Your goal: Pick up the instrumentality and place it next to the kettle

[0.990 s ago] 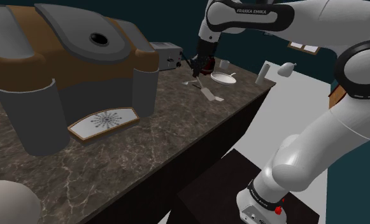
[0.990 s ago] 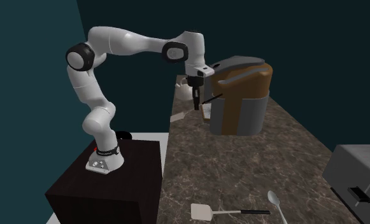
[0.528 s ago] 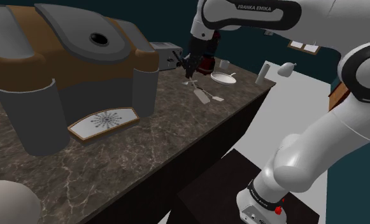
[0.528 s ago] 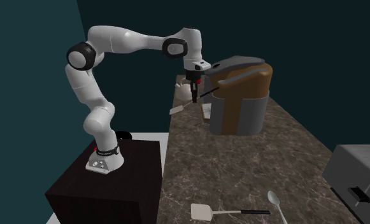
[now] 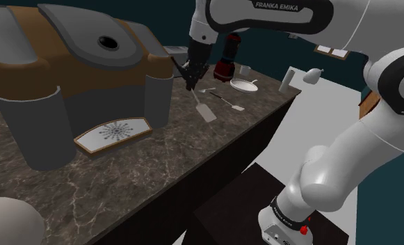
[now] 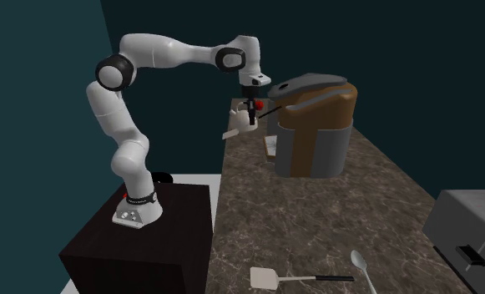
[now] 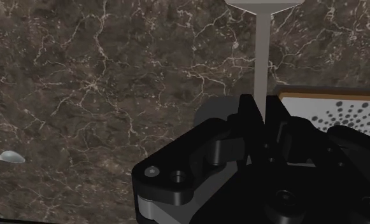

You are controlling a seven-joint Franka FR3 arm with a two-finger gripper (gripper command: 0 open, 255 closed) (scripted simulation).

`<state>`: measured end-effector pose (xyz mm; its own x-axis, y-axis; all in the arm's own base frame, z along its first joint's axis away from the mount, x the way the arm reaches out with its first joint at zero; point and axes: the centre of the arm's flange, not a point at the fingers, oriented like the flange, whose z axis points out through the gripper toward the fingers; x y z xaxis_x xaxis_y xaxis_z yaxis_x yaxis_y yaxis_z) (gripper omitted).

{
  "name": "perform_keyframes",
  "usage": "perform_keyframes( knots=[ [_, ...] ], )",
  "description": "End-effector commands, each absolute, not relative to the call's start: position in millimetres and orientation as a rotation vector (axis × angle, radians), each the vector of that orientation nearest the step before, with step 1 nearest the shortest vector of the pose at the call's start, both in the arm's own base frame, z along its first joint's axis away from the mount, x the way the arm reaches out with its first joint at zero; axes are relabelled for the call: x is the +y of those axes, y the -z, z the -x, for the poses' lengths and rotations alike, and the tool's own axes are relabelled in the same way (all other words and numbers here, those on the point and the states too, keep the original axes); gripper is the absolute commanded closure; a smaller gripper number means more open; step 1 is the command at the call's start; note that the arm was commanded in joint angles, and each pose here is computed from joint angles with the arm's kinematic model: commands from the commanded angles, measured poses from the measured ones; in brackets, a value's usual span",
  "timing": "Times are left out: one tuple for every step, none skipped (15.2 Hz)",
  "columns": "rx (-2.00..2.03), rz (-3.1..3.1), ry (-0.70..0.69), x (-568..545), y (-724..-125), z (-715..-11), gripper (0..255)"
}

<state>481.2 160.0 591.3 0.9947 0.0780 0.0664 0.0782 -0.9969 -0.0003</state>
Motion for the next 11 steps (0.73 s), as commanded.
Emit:
perform_keyframes(
  knots=[
    [-0.120, 3.135, 0.104, 188, -590, -474, 255],
    [-0.120, 3.135, 0.104, 201, -590, -472, 255],
    [-0.120, 3.135, 0.104, 214, -590, -470, 255],
    [-0.120, 3.135, 0.104, 227, -590, -467, 255],
    [-0.120, 3.135, 0.104, 240, -590, -465, 255],
    [-0.120, 3.135, 0.104, 253, -590, -462, 255],
    [-0.120, 3.135, 0.104, 266, -590, -460, 255],
    [-0.120, 3.135, 0.104, 279, -590, -458, 255],
    [-0.120, 3.135, 0.104, 292, -590, -455, 255],
    [-0.120, 3.135, 0.104, 305, -590, -453, 255],
    [-0.120, 3.135, 0.104, 318, -590, -450, 255]
  ],
)
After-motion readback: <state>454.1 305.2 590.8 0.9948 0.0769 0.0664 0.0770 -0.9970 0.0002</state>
